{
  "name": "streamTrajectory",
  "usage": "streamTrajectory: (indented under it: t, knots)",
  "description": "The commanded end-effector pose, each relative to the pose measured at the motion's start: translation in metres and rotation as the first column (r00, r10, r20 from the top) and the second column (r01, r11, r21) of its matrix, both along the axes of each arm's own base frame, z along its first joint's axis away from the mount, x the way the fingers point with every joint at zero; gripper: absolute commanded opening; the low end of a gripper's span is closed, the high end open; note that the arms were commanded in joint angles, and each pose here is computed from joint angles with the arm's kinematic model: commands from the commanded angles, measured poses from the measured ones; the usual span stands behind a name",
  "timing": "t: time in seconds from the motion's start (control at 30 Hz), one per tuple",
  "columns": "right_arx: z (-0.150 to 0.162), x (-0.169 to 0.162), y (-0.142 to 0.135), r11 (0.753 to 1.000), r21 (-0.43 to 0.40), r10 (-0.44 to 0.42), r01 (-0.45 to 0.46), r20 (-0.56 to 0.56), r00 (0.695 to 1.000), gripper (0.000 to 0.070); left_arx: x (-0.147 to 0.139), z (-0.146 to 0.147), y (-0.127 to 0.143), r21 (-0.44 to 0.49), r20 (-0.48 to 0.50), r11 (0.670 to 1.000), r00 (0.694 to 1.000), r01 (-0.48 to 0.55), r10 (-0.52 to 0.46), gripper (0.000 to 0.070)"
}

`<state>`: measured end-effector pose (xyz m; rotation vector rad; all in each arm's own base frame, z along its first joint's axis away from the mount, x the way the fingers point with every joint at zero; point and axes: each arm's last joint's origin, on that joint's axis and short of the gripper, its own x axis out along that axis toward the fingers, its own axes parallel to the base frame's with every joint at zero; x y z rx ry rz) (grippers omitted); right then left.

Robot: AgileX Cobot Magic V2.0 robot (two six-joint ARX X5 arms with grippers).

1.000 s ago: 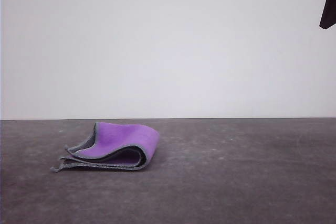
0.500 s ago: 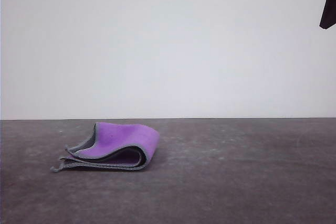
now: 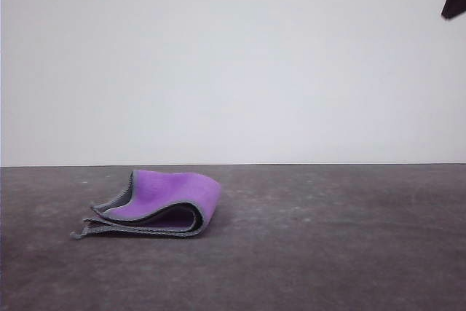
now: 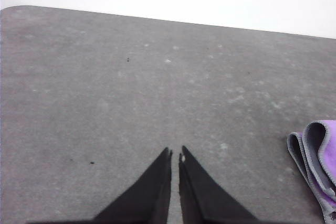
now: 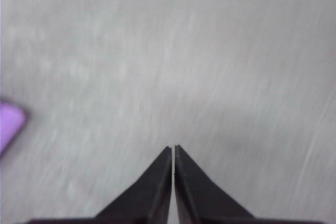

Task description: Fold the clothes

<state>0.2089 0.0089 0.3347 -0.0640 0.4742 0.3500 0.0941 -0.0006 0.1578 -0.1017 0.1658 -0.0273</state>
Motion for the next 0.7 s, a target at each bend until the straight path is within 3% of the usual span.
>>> streamTrajectory:
  t: [0.0,0.37,0.67]
  knots:
    - [-0.010,-0.011,0.000,1.000,0.026,-0.010,0.008,0.071,0.997,0.0004,0.001,-0.007,0.000,-0.005,-0.027,1.000,1.000,0.001,-0.001,0.0017]
    - [-0.107,-0.097,-0.001,0.995,0.087,-0.064,0.039,0.306,0.950,0.0004,0.001,-0.007,0.000,-0.005,-0.027,1.000,1.000,0.001,-0.001,0.0017]
    - [-0.167,-0.116,-0.003,0.991,0.083,-0.131,0.107,0.375,0.918,0.0004,0.001,-0.007,0.000,-0.005,-0.027,1.000,1.000,0.001,-0.001,0.0017]
